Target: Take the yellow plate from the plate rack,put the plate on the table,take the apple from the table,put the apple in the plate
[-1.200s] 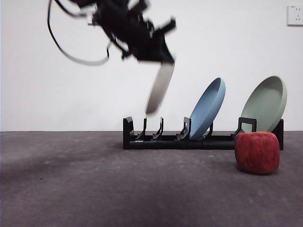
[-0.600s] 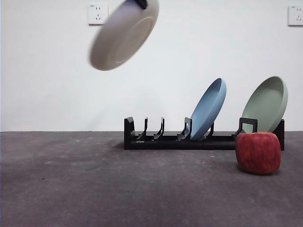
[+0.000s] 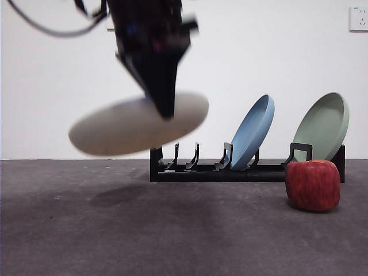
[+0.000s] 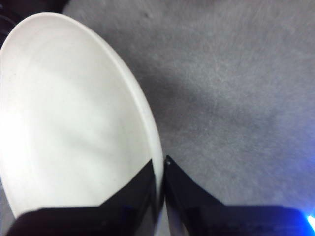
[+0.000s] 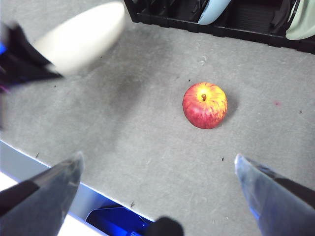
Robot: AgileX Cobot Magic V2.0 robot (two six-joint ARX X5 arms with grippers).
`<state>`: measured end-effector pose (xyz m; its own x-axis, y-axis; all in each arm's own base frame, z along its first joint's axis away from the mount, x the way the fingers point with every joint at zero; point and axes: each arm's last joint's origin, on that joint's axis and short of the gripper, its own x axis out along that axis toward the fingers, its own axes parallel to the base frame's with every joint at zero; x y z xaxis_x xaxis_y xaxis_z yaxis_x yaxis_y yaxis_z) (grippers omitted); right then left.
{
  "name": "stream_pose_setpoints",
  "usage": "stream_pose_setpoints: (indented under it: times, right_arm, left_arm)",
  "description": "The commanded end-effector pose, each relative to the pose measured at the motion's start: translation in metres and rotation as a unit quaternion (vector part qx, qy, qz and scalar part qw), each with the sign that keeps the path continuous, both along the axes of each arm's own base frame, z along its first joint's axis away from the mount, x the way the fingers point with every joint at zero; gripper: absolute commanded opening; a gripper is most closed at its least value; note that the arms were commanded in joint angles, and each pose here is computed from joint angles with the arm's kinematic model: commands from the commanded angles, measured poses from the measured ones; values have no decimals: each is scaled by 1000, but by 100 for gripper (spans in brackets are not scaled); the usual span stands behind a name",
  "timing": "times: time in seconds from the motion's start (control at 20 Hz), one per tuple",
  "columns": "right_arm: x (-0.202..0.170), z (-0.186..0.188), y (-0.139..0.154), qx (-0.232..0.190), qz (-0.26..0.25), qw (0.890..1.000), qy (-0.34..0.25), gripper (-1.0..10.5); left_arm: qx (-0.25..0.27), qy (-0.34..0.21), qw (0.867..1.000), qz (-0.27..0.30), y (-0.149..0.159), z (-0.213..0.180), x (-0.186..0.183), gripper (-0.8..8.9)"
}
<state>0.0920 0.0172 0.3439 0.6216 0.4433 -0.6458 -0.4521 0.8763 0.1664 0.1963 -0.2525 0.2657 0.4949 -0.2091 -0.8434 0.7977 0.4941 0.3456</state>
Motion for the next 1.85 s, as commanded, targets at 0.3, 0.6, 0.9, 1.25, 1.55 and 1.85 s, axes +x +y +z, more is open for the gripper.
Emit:
stream_pose_setpoints:
  times: [0.3,0.6,0.9,1.25,1.55,1.85]
  right_arm:
    - [0,0,0,4,-3,1000,3,692]
    - [2,0,0,4,-3,1000,8,692]
    - [4,-1,0,3,-3,1000,14,692]
    - [12,-3,1,3,-3,1000,26,692]
    - [51,-8,5,12,-9,999,29,693]
    - [112,-35,20,-17,-2,998,64,693]
  left_arm:
    - [45,-14,999,-6,-17,-82,-17,-6]
    - [51,-15,998,-18,-38,-108,-29,0]
    - [43,-10,999,-17,-39,-108,-31,290]
    - [-17,-35,999,-4,-29,-66,-37,291]
    - [-189,-84,978,23,17,34,-63,290]
    - [-362,-89,928,9,81,101,-99,287]
